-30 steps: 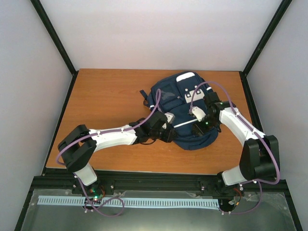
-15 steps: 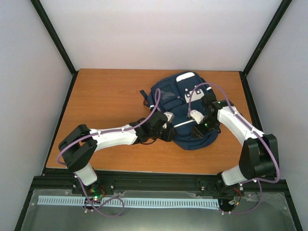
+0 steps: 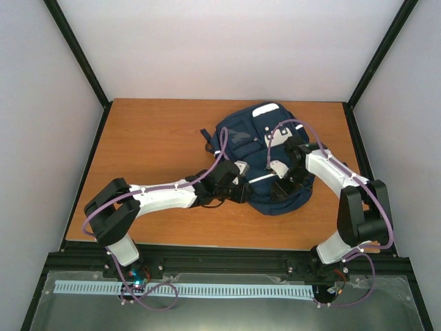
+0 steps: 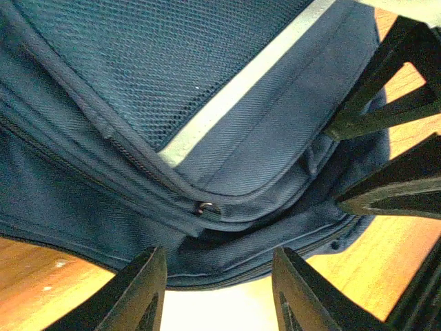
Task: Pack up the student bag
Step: Zip the student bag at the center of the board.
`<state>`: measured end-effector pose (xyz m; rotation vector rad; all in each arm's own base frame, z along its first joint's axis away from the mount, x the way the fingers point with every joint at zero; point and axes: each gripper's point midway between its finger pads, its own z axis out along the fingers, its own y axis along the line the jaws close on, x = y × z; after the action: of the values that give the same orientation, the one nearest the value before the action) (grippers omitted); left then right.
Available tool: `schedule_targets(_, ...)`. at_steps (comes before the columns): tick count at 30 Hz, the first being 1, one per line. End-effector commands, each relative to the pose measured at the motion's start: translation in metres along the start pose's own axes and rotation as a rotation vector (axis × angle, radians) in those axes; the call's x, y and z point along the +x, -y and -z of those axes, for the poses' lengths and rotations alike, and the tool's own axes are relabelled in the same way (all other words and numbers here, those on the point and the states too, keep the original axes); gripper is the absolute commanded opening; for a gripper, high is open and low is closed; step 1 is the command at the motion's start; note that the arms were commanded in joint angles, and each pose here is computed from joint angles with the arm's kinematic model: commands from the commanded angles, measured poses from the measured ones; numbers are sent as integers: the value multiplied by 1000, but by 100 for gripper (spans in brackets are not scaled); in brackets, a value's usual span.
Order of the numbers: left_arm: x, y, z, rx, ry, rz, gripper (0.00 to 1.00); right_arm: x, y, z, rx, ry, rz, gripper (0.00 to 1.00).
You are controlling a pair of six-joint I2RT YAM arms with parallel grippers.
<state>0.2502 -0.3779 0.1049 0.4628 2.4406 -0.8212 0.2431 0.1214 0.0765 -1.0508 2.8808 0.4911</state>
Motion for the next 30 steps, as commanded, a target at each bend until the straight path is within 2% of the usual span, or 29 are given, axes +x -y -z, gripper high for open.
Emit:
schedule_targets(1, 4, 18, -8, 110, -19, 20, 41, -18, 10, 8, 74, 77, -14, 58)
schedule_targets(4, 5, 29, -10, 174, -23, 16, 39, -17, 17, 17, 134, 102, -35, 59)
schedule_targets(7, 7, 28, -16, 172, -34, 27, 38, -22, 24, 21, 167, 113, -57, 59)
schedule_targets(10, 9, 27, -21, 169, -43, 37, 41, -30, 36, 25, 220, 123, -73, 57)
schedule_targets(17, 14, 20, -22, 147, -50, 50, 43, -40, 26, 19, 139, 131, -80, 57)
schedule_targets(22, 16, 35, -27, 236, -70, 15, 36, -42, 22, 24, 149, 145, -62, 57)
schedule_targets(30, 14, 38, -38, 253, -67, 32, 35, -35, 13, 22, 112, 146, -62, 55)
